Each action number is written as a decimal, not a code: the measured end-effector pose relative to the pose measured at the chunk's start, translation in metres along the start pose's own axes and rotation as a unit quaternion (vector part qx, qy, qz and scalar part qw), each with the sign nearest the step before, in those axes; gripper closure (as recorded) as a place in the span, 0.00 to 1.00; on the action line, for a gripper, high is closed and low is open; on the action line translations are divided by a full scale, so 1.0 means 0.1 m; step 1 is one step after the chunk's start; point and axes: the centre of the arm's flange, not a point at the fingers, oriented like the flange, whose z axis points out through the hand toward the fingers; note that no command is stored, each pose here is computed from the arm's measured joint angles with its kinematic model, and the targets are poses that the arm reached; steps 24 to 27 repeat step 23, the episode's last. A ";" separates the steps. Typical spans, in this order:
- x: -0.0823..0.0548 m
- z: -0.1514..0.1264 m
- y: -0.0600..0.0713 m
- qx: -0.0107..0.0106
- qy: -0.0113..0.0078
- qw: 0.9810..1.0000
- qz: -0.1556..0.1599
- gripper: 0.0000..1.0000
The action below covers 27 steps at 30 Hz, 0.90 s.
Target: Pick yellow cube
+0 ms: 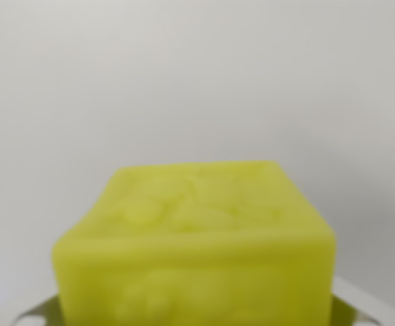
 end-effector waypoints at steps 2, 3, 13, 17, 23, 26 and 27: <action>0.00 -0.05 0.00 0.000 0.000 1.000 0.000 1.00; 0.00 -0.08 0.00 0.000 0.000 1.000 0.000 1.00; 0.00 -0.32 0.00 0.000 0.000 1.000 0.000 1.00; 0.00 -0.34 0.00 0.000 0.000 1.000 0.000 1.00; 0.00 -0.34 0.00 0.000 0.000 1.000 0.000 1.00; 0.00 -0.34 0.00 0.000 0.000 1.000 0.000 1.00; 0.00 -0.34 0.00 0.000 0.000 1.000 0.000 1.00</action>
